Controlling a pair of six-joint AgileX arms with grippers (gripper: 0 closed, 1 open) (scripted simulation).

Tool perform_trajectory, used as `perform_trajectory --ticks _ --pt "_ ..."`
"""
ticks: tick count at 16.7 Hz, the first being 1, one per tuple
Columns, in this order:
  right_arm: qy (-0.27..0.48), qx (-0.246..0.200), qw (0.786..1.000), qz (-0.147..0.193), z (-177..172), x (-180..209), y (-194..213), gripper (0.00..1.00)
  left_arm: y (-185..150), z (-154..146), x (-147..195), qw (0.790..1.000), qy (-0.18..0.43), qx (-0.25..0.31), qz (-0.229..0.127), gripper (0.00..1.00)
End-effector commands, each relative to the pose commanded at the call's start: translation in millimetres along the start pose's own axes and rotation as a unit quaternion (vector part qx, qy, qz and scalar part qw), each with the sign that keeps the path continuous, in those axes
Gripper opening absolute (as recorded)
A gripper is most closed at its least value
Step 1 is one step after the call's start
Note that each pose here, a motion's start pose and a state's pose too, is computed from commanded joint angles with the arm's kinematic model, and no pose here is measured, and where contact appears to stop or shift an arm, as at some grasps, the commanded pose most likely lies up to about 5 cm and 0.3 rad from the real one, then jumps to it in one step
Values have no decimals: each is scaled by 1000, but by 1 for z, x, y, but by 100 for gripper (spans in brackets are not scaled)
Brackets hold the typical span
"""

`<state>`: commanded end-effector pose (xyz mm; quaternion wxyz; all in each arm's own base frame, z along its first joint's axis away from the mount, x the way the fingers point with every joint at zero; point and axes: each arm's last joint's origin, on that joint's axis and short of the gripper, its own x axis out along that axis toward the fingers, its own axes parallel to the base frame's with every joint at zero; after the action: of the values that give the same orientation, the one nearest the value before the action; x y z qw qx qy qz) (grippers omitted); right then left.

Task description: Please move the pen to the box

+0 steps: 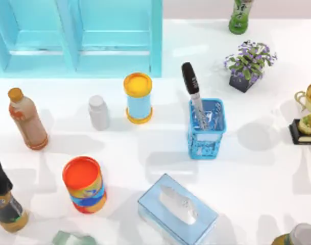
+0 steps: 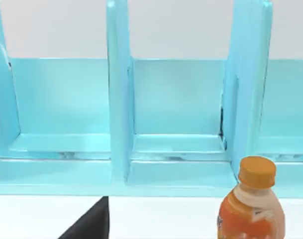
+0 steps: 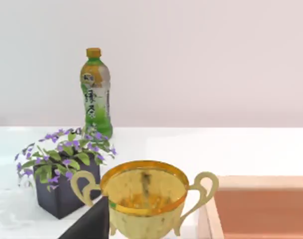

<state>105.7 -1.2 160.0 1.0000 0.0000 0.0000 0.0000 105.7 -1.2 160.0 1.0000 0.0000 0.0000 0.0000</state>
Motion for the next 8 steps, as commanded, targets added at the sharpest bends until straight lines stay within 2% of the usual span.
perform_trajectory --ticks 4,8 --pt "3 -4 1000 13 5 1 2 100 0 0 0 1000 0 0 0 100" --pt "31 -20 997 74 28 10 9 100 0 0 0 1000 0 0 0 100"
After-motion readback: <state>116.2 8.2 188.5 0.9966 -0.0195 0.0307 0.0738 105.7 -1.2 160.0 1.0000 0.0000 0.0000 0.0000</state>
